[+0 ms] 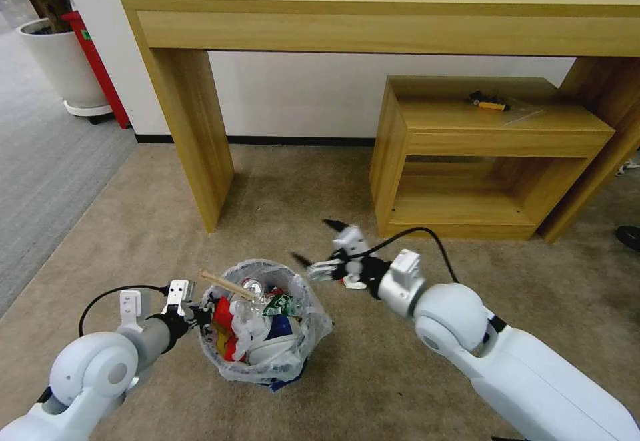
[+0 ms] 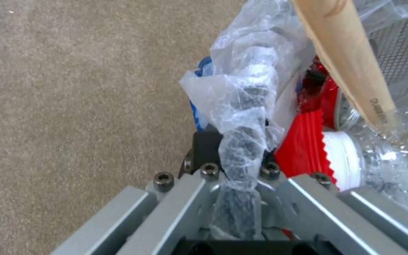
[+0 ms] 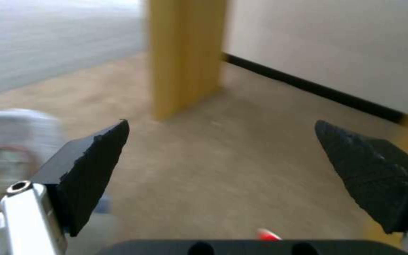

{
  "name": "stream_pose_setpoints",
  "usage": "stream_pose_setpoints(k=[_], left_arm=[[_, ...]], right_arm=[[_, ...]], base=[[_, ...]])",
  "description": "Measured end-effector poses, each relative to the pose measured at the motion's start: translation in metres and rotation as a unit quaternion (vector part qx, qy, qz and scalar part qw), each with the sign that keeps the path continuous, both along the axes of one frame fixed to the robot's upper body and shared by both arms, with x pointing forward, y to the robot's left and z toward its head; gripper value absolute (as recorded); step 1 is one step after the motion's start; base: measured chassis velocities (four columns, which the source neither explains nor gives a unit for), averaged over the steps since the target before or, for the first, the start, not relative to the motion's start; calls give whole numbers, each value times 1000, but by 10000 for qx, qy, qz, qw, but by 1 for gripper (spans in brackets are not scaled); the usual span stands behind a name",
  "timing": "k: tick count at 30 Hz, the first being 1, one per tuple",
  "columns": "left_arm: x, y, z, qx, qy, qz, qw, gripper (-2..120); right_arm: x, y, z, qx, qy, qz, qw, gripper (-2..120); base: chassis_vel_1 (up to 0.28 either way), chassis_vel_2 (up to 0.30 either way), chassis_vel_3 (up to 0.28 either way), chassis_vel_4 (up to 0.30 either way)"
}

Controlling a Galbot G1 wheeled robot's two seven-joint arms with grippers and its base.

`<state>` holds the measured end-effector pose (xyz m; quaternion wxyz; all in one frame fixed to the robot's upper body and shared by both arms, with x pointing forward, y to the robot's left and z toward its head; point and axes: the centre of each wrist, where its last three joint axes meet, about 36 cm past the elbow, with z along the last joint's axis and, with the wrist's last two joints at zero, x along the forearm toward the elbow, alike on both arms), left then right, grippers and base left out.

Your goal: Pick up the trash bin and place the garbage on the floor into it.

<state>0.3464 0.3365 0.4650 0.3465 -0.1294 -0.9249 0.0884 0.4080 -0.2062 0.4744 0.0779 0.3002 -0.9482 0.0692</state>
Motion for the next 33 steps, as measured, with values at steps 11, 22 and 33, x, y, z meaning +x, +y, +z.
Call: stream_pose_setpoints(k=[11,22,33], left_arm=[[-8,4,-7,51,-23,17,10000,0],[-6,0,-3,84,-79,-68,9999,0],[-10,-3,-1,62,-92,-96,9999,0]], right_arm=[[-55,-90,-51,-225,63,-1136,9933,100],[-59,-101,-53,-268,-88,-1559,9874,100],[-57,-100,-56,-245,-35,-1565,9874,100]], base=[[0,0,0,0],[-9,16,6,-23],[-147,217,142,-213]])
